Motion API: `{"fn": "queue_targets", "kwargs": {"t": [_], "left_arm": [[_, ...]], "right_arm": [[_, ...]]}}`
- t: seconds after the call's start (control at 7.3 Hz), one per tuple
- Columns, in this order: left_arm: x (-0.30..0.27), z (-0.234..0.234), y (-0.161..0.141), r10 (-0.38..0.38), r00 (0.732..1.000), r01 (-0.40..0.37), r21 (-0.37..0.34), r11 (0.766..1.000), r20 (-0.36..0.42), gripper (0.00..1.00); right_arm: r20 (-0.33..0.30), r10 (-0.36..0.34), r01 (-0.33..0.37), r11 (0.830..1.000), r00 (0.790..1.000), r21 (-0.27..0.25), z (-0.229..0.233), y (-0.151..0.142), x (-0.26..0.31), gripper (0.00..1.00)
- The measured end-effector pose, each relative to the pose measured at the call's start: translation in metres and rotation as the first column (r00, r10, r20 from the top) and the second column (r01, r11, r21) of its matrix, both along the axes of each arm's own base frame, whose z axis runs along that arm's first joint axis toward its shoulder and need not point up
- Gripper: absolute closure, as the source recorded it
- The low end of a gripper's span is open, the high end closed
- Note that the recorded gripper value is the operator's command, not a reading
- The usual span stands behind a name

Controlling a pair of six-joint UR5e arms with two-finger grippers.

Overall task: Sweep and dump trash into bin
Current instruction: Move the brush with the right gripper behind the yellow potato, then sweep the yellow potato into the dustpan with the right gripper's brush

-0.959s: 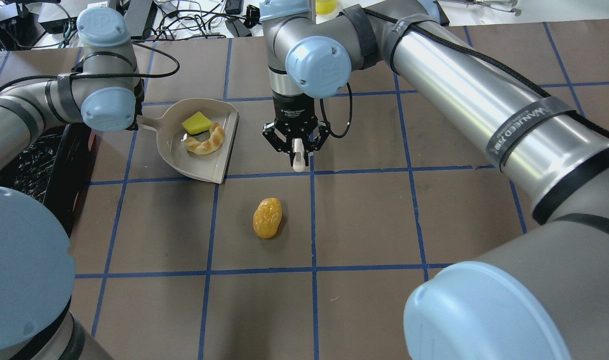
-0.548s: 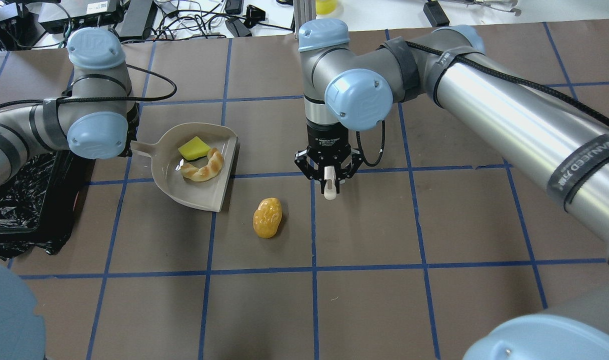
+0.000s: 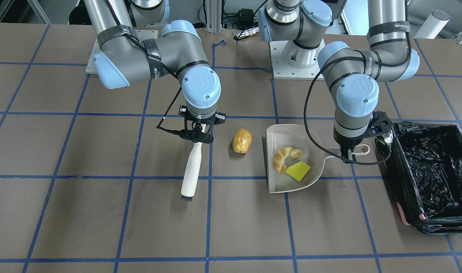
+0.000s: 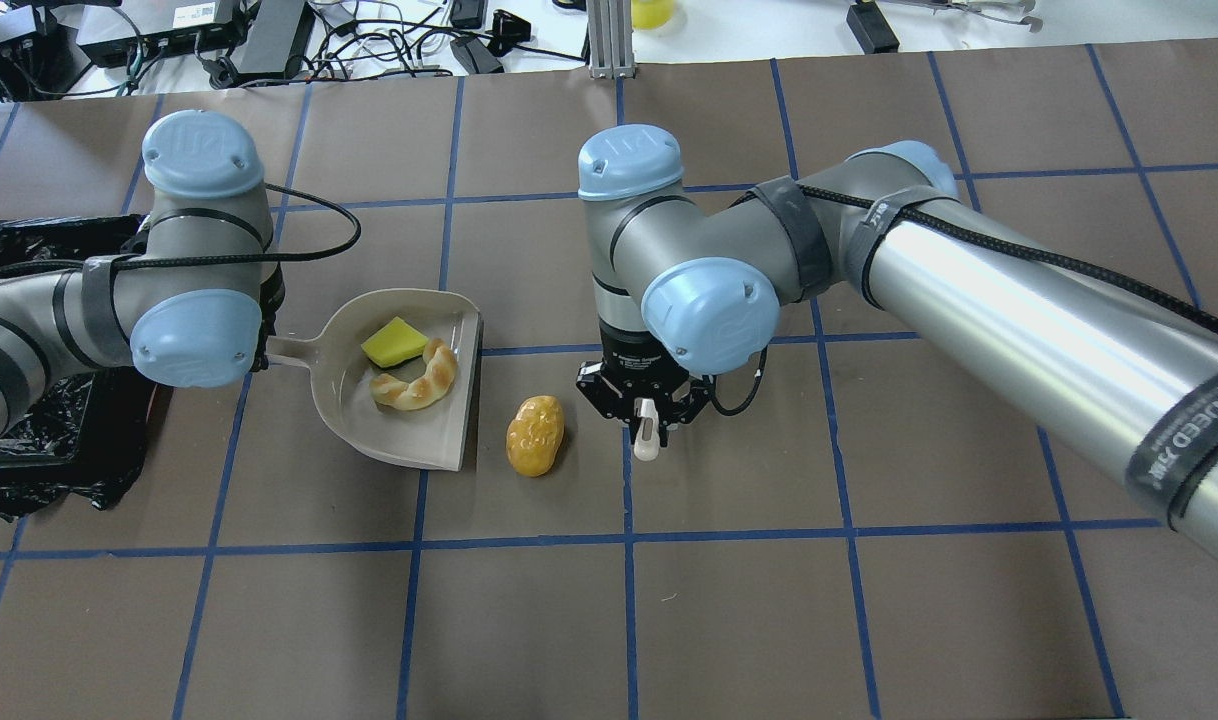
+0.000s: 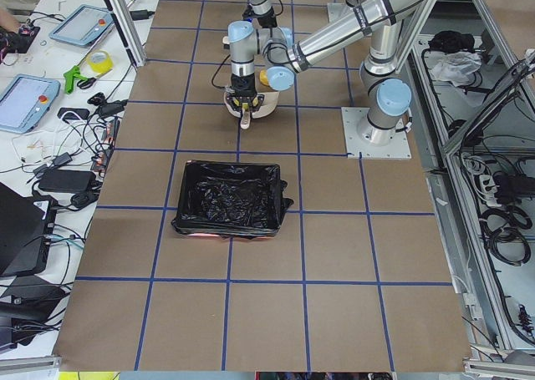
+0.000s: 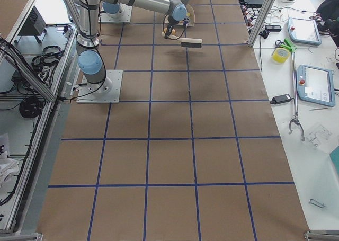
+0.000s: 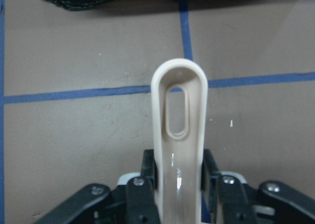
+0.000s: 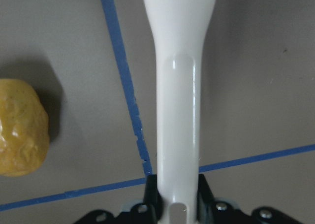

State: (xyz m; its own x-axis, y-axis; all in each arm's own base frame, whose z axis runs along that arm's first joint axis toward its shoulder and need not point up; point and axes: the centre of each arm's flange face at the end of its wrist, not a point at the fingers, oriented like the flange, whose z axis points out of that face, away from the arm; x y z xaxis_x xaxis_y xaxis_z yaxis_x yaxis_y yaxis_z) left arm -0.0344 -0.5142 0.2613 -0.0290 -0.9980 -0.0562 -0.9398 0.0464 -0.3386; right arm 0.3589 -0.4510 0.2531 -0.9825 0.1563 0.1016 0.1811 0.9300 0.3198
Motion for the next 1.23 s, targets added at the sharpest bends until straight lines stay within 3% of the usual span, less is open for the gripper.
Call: {"fn": "queue_targets", "kwargs": {"t": [0.27,0.55,0.96,1.23], "left_arm": [[-0.007,-0.01,0.016,0.013,1.0,-0.013,0.015,1.0,0.001,1.0],[-0.009,-0.018,0.021,0.02,1.0,-0.02,0.022,1.0,0.006,1.0],[-0.008,-0.025,0.019,0.059,0.993,-0.061,0.019,0.998,0.099,1.0],[-0.012,-0.025,0.018,0.09,0.99,-0.09,0.001,0.996,0.11,1.0]], "right_arm": [[-0.028,-0.032,0.033,0.999,0.999,0.022,-0.014,0.028,0.018,1.0],[-0.063,-0.094,0.095,0.995,0.994,0.008,-0.023,0.055,0.044,1.0],[-0.005,-0.139,0.139,0.99,0.99,0.017,-0.037,0.075,0.082,1.0],[0.046,-0.142,0.141,0.99,0.989,0.021,-0.044,0.077,0.105,1.0]]}}
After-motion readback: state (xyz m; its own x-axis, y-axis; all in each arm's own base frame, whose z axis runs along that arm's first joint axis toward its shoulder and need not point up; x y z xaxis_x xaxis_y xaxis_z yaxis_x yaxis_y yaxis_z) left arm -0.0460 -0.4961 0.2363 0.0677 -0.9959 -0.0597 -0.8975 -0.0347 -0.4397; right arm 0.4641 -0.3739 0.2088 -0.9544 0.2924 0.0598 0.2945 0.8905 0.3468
